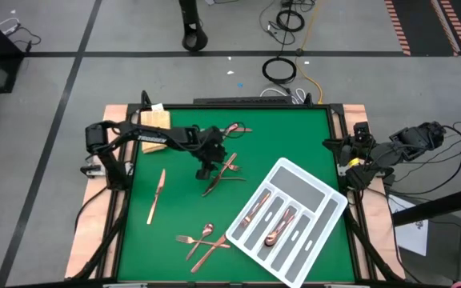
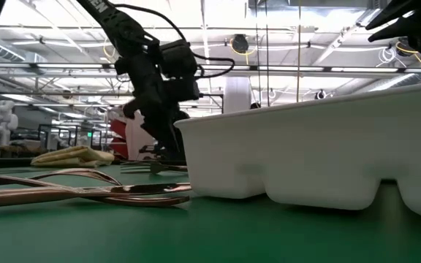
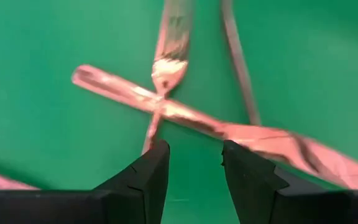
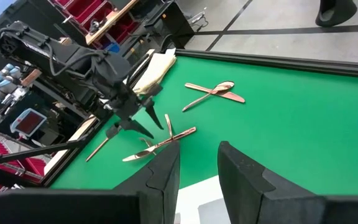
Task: Sort silverware
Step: Put the bronze fork into the silverware tray
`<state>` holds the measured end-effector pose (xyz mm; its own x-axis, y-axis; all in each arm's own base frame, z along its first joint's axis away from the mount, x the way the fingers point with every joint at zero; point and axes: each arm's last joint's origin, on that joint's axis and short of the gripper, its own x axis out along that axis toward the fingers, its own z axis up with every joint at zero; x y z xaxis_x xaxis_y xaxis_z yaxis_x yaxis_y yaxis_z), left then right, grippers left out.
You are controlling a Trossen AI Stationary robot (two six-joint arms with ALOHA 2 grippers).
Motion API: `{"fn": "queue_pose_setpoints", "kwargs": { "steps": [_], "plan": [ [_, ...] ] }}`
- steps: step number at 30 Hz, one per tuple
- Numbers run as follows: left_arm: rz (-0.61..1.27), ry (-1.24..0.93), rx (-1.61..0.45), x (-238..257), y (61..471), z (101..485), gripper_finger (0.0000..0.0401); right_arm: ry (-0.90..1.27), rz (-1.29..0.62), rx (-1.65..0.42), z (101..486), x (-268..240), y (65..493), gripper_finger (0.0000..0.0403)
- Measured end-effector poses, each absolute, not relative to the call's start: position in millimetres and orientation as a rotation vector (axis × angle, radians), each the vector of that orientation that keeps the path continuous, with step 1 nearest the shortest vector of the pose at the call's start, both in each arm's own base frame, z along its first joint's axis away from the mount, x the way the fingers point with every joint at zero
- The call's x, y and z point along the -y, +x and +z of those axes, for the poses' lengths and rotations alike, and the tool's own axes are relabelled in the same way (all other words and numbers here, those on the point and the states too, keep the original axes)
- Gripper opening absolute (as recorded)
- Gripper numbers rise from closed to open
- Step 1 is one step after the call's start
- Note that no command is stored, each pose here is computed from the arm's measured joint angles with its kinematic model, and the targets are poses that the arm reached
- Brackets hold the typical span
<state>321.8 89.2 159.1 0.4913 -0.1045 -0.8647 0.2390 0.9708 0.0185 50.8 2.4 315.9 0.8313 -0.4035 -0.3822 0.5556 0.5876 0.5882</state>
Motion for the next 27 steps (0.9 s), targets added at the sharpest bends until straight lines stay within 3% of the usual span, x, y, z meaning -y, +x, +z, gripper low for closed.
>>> {"fn": "queue_pose_setpoints", "kwargs": {
  "steps": [27],
  "plan": [
    [-0.168, 0.188, -1.066, -98, 335, 131, 0.0146, 0.770, -0.566, -0.214, 316, -2, 51, 0.0098]
  ]
}}
